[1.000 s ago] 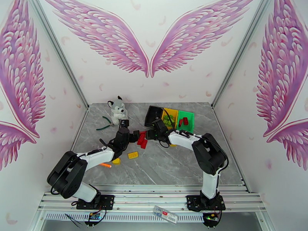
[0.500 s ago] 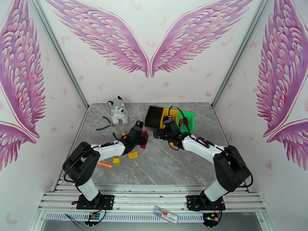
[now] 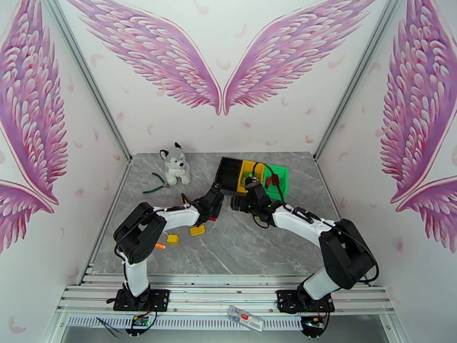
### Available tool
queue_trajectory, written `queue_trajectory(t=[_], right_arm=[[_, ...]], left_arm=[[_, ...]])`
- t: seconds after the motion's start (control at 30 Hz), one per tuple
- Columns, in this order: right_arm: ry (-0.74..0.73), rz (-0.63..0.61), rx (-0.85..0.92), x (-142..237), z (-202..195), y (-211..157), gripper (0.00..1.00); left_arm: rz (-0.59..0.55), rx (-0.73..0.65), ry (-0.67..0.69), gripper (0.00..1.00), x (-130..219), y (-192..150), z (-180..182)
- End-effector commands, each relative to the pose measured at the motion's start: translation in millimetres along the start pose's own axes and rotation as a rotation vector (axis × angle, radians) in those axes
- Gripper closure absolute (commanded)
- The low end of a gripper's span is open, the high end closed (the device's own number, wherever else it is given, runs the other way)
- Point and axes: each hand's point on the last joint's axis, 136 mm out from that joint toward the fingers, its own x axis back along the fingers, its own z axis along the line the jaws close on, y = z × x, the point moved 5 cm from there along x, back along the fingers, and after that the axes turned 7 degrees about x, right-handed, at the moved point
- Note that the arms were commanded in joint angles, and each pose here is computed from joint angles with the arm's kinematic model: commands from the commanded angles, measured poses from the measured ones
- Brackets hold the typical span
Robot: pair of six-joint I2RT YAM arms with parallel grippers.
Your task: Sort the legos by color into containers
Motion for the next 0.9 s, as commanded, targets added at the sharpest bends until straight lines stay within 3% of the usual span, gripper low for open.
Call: queue_trajectory(t=[0.0,0.3,0.5,0.67,0.87], right_arm=[[-0.018,-0.039,-0.024,8.1,-8.2,4.3,0.17],[-0.032,-0.054,-0.048,15.3,-20.2,1.3,0.19],[-0.059,-0.078,-0.075,26.2,-34.9,-0.7,0.20],[-0.100,-0.122,-0.117,41.6,-54.0,-2.1,0.20],[-0.146,-0.176,-0.179,59.4,-78.3,-6.5,0.20]], left_arm=[[0.004,-0.004,0.025,0.53,-1.1,5.1,0.1],[-0.013,0.018,0.051,0.75,3.5,9.5,4.7],[-0.032,0.032,-0.003,0.81,15.1,18.1,0.5],[-0.046,0.060,-0.141,0.81,28.4,28.7,-13.7],[-0.067,0.103,-0.411,0.82,41.9,51.3,-48.7]])
